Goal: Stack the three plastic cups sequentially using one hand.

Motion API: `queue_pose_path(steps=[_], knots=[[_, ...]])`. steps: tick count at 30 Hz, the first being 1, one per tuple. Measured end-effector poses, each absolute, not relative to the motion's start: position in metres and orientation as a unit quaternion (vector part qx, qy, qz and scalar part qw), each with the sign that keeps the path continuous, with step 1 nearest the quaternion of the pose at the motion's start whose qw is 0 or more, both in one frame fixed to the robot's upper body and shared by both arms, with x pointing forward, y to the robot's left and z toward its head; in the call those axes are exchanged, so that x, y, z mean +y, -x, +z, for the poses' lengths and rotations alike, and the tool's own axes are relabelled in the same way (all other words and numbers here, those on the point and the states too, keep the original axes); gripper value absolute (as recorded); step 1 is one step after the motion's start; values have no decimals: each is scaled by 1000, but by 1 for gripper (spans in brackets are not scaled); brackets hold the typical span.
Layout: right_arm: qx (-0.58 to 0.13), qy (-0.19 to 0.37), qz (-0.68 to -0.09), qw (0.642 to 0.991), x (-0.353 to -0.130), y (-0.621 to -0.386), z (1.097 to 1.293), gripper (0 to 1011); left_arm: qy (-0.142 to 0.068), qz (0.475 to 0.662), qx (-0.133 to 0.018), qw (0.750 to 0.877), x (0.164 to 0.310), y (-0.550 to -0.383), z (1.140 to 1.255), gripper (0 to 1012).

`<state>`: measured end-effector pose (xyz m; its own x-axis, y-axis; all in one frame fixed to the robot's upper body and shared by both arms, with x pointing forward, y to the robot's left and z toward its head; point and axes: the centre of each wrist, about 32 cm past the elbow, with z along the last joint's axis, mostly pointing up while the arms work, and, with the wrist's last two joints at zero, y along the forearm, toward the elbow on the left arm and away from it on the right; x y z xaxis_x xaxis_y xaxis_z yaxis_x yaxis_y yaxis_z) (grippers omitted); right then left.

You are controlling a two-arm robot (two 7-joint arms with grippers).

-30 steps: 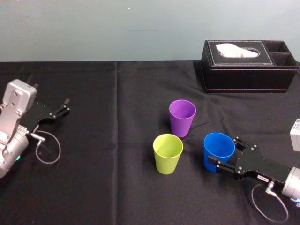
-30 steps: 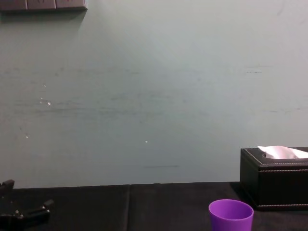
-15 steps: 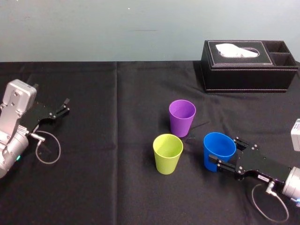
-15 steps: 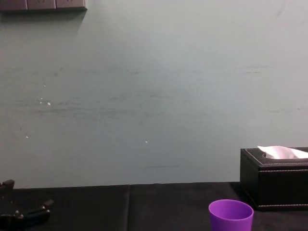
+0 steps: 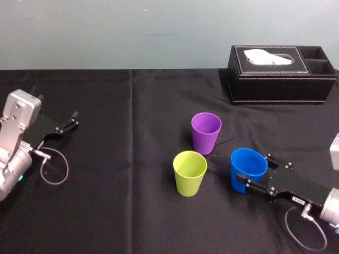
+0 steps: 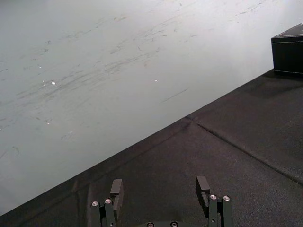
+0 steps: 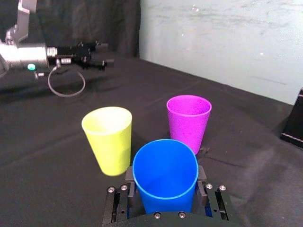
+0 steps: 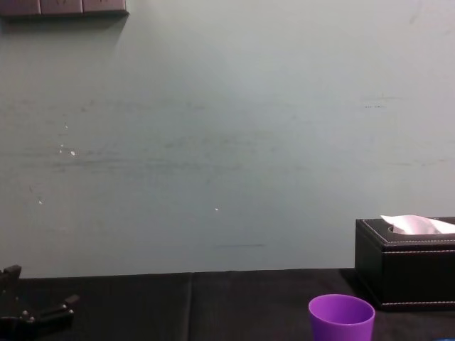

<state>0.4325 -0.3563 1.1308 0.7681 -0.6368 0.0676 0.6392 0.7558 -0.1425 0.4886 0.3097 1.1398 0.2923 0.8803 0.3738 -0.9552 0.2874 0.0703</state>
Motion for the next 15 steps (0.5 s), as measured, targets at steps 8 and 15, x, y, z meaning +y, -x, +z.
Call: queue_pose_path(steps=[8,15], knots=[[5,54,-368,928,-361,-418,1155,730,-141,580,-132,791,310,-489,1140,1012],[4,41,-375,926,-364,-404,1176,730,-141,580,-132,791,310,-489,1140,1011]])
